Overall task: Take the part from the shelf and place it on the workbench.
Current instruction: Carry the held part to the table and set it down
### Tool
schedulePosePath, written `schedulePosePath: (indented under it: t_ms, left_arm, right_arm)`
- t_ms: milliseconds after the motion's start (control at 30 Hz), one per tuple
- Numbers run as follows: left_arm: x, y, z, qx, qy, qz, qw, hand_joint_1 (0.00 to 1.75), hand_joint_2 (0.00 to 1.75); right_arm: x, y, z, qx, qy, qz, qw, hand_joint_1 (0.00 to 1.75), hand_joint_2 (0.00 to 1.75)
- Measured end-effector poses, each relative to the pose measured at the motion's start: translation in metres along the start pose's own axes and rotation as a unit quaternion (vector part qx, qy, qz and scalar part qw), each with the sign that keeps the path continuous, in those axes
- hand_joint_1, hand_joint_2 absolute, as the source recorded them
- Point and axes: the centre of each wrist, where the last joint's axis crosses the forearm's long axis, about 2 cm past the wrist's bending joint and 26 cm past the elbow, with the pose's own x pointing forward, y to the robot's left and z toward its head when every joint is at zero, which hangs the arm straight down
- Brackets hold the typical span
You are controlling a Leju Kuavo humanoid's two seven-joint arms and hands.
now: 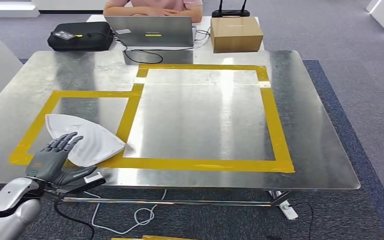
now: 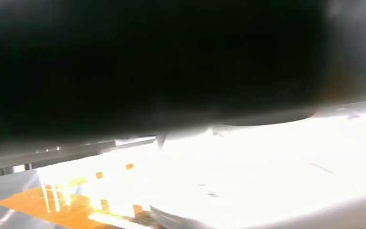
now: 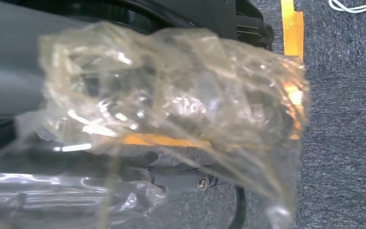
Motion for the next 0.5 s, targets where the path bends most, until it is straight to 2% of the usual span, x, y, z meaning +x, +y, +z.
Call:
schedulePosePath:
  t_ms: [500]
  left_arm:
    - [-0.0077,-0.0030,0.0100,-0.007,0.020,0.001,1.000,0.00,0.00]
  right_arm:
    - [-0.0032,-0.0023,0.0009,-0.003,0.004,0.004,1.000,0.00,0.00]
